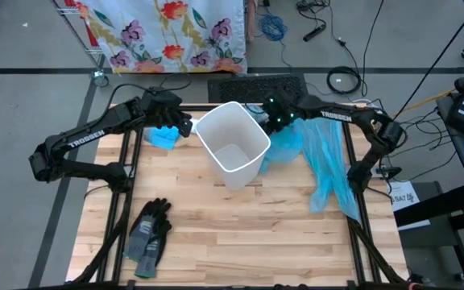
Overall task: Place trash/remove bag and relplace
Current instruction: Remove trash bag from the trash bin, then put the trash bag into the trash bin
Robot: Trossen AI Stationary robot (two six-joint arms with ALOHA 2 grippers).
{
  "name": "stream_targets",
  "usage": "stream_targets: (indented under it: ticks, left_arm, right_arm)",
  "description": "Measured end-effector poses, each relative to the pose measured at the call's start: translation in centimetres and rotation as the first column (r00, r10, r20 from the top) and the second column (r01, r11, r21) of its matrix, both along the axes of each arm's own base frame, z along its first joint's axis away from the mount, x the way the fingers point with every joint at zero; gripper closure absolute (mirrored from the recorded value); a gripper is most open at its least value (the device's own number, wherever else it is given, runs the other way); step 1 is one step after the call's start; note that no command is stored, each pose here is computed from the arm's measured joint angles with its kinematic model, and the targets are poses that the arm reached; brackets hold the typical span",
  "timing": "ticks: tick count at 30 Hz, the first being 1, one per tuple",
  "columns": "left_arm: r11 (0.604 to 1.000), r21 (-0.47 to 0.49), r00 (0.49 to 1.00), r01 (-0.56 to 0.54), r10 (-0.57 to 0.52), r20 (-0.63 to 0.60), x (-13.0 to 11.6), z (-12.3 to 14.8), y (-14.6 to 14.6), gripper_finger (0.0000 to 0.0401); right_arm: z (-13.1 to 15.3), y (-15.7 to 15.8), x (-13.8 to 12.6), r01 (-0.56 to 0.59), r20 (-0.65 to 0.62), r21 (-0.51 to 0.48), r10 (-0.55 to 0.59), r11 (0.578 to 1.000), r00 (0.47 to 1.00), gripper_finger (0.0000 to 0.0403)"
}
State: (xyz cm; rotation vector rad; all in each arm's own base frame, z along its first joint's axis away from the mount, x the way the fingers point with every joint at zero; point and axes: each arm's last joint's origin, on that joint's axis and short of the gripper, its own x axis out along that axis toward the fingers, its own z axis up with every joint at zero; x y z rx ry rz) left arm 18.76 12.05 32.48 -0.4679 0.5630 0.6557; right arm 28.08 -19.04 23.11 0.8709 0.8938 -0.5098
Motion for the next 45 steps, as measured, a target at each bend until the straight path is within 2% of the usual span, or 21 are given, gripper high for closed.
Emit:
stream_targets:
  ticks: [4,11,14,17,20,22,24,28,32,35,38,39,40,41,45]
  left_arm:
    - [1.0,0.0,1.0,0.001,-0.001,-0.001,0.0,0.0,0.0,0.0401]
    - [1.0,-0.002,1.0,0.001,-0.001,-0.005,0.0,0.0,0.0,0.0401]
    - [1.0,-0.002,1.0,0.001,-0.001,-0.005,0.0,0.0,0.0,0.0401]
    - [1.0,-0.002,1.0,0.001,-0.001,-0.004,0.0,0.0,0.0,0.0401]
    - [1.0,-0.002,1.0,0.001,-0.001,-0.005,0.0,0.0,0.0,0.0401]
    - [1.0,-0.003,1.0,0.004,-0.004,-0.006,0.0,-0.1,-0.1,0.0401]
    - [1.0,-0.005,1.0,0.011,-0.011,-0.012,0.1,-0.1,-0.2,0.0401]
    - [0.999,0.004,0.999,0.032,-0.032,-0.03,0.1,-0.2,-0.4,0.0401]
    - [0.999,0.004,0.999,0.032,-0.032,-0.032,0.1,-0.2,-0.4,0.0401]
    - [0.999,0.002,0.999,0.032,-0.032,-0.033,0.1,-0.2,-0.4,0.0401]
    - [1.0,0.001,0.999,0.031,-0.031,-0.033,0.1,-0.2,-0.4,0.0401]
    - [1.0,0.001,0.999,0.031,-0.031,-0.033,0.1,-0.2,-0.4,0.0401]
    - [1.0,0.001,0.999,0.031,-0.031,-0.033,0.1,-0.2,-0.4,0.0401]
    - [1.0,0.001,0.999,0.031,-0.031,-0.033,0.1,-0.2,-0.4,0.0401]
    - [1.0,-0.002,0.999,0.028,-0.028,-0.032,0.0,-0.2,-0.4,0.0401]
  right_arm:
    - [3.3,0.1,-0.2,-0.006,0.004,-0.012,0.006,1.0,1.0,0.0216]
    - [9.6,0.6,-1.2,-0.031,0.138,-0.154,0.053,0.988,0.989,0.0211]
    - [11.5,0.8,-1.6,-0.014,0.213,-0.214,0.061,0.977,0.975,0.0211]
    - [12.7,0.7,-1.4,0.031,0.303,-0.259,0.05,0.965,0.952,0.0211]
    - [13.0,0.6,-1.3,0.069,0.348,-0.24,0.02,0.968,0.937,0.0211]
    - [12.5,0.7,-1.4,0.054,0.306,-0.223,0.017,0.973,0.952,0.0211]
    - [11.8,0.7,-2.0,0.038,0.199,-0.256,0.014,0.966,0.98,0.0211]
    - [11.3,0.6,-2.7,-0.074,-0.024,-0.46,0.071,0.885,0.997,0.0211]
    - [12.2,0.5,-1.6,-0.171,0.025,-0.583,0.227,0.794,0.974,0.0211]
    - [12.8,0.4,-1.1,-0.244,0.008,-0.685,0.342,0.686,0.94,0.0211]
    - [12.8,0.5,-1.1,-0.352,-0.109,-0.745,0.417,0.567,0.902,0.0211]
    - [12.7,0.5,-1.1,-0.371,-0.138,-0.749,0.419,0.55,0.898,0.0211]
    - [12.6,0.6,-1.2,-0.374,-0.154,-0.741,0.401,0.557,0.903,0.0211]
    - [12.5,0.6,-1.3,-0.356,-0.151,-0.728,0.369,0.586,0.917,0.0211]
    - [12.2,0.6,-1.9,-0.252,-0.102,-0.643,0.245,0.723,0.964,0.0211]
